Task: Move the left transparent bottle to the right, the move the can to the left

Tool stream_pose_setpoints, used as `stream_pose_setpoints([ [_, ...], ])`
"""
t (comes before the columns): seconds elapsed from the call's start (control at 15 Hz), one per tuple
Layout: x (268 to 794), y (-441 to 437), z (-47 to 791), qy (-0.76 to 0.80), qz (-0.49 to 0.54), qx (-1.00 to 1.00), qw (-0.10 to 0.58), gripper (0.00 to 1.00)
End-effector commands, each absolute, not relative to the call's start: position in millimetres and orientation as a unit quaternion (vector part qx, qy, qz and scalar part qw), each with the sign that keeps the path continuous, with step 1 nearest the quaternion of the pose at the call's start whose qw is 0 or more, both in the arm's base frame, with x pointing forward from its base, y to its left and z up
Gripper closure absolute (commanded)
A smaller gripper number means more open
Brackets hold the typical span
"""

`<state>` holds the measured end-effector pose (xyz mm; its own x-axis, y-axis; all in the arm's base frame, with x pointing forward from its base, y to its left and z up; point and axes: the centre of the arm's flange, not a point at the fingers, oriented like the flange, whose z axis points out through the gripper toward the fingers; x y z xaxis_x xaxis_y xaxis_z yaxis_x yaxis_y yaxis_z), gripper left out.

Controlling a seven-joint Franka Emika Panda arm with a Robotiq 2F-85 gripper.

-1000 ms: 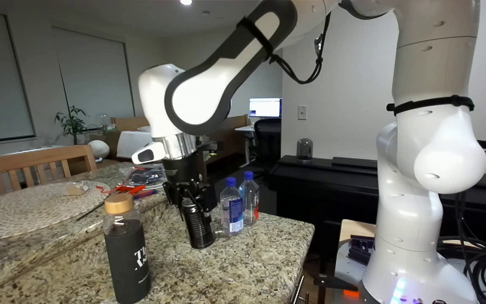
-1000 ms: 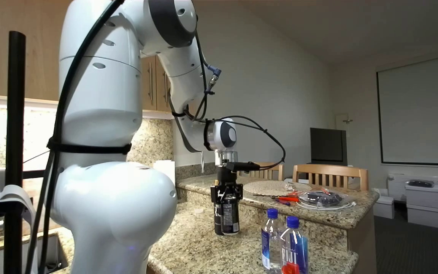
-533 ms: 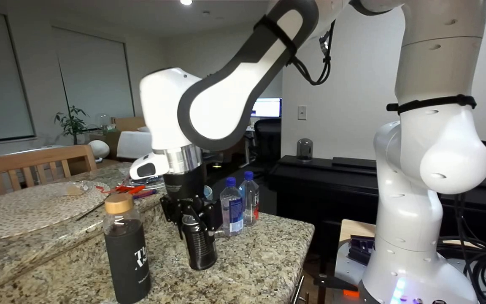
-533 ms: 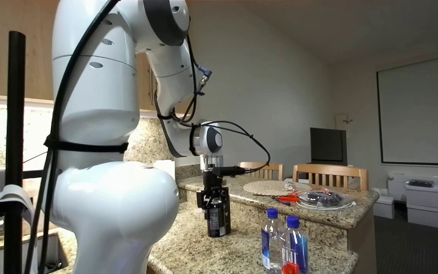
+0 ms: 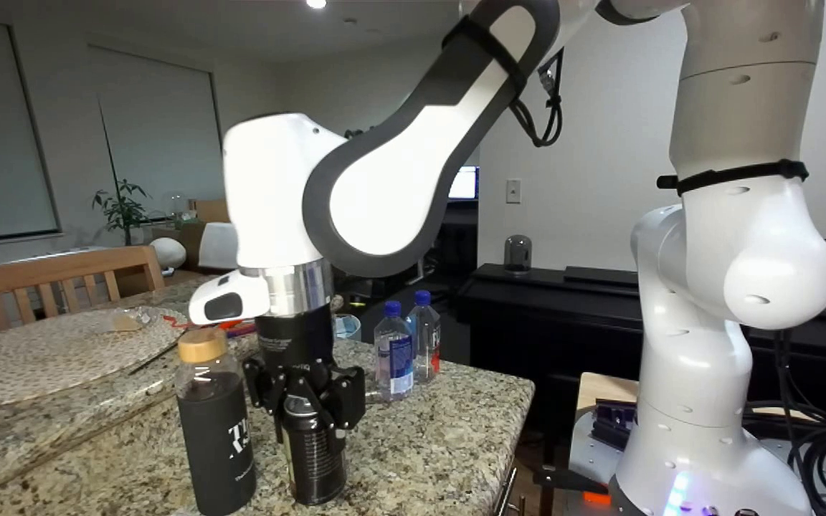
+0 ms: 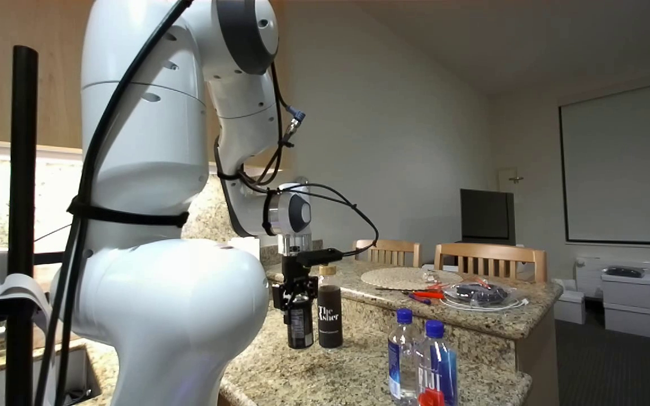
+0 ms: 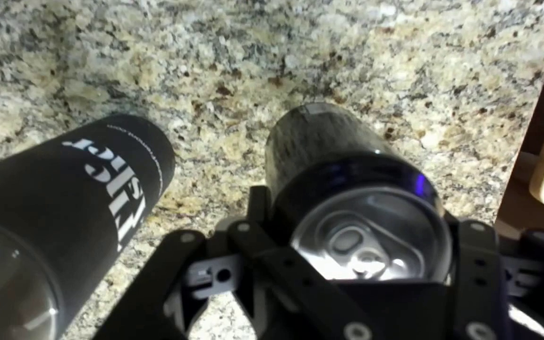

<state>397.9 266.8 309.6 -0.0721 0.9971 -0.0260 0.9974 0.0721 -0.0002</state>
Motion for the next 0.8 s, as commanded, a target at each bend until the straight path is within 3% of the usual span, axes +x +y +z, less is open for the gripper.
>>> stream_pose_setpoints([
  [0.0,387,289,314,0.747,0.011,0.665,0.005,0.53],
  [0.73,375,302,282,0.764,0.013,0.645,0.0,0.53],
])
